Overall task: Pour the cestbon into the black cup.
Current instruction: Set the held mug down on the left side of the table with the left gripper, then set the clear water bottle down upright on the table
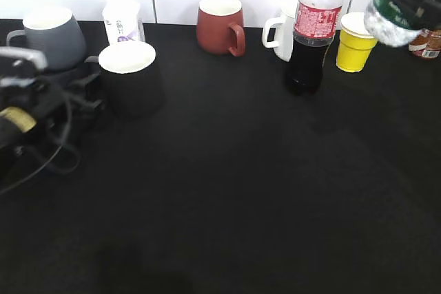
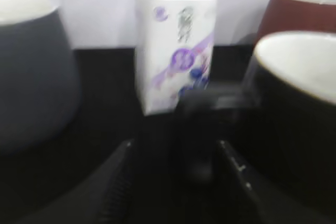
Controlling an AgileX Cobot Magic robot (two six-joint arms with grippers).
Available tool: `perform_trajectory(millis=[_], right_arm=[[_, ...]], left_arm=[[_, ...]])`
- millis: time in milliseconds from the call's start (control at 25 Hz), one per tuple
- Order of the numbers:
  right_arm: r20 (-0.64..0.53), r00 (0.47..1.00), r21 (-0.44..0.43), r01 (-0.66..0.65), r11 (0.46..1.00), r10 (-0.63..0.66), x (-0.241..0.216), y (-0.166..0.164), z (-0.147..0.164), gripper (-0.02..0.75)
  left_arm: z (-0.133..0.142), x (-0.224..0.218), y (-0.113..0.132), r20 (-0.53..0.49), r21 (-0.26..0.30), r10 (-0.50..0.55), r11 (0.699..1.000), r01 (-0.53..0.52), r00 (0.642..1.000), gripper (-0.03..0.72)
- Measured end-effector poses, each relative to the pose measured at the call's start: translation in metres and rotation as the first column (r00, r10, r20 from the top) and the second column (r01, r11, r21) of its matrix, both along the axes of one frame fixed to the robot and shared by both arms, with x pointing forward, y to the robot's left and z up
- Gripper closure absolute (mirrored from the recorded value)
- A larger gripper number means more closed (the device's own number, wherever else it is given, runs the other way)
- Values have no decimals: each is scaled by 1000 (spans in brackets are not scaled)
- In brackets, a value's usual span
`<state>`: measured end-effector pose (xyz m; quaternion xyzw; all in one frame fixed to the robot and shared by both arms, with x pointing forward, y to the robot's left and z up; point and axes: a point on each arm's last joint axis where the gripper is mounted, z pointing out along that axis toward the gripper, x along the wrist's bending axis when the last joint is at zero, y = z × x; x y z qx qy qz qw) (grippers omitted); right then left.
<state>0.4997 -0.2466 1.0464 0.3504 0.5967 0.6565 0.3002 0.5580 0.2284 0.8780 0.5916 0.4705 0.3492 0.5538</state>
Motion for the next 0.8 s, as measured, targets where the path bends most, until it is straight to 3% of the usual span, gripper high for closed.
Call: perform_trajectory(millis=[120,240,440,800], right_arm=[[-102,991,-79,85,993,-92,4,-7,-12,244],[-117,984,-199,110,974,-135,9,-11,-24,244],[-226,957,-203,135,970,-181,34,-14,-75,244],[-258,943,-206,159,966,-211,52,-17,-137,245]], left_arm=[[5,-31,8,-52,7,22,1000,-21,998,318],[25,-62,7,-41,0,-44,999,44,998,318],[92,-84,-4,187,-53,-206,974,219,960,318],[99,-89,-8,205,-42,-263,960,277,943,318]])
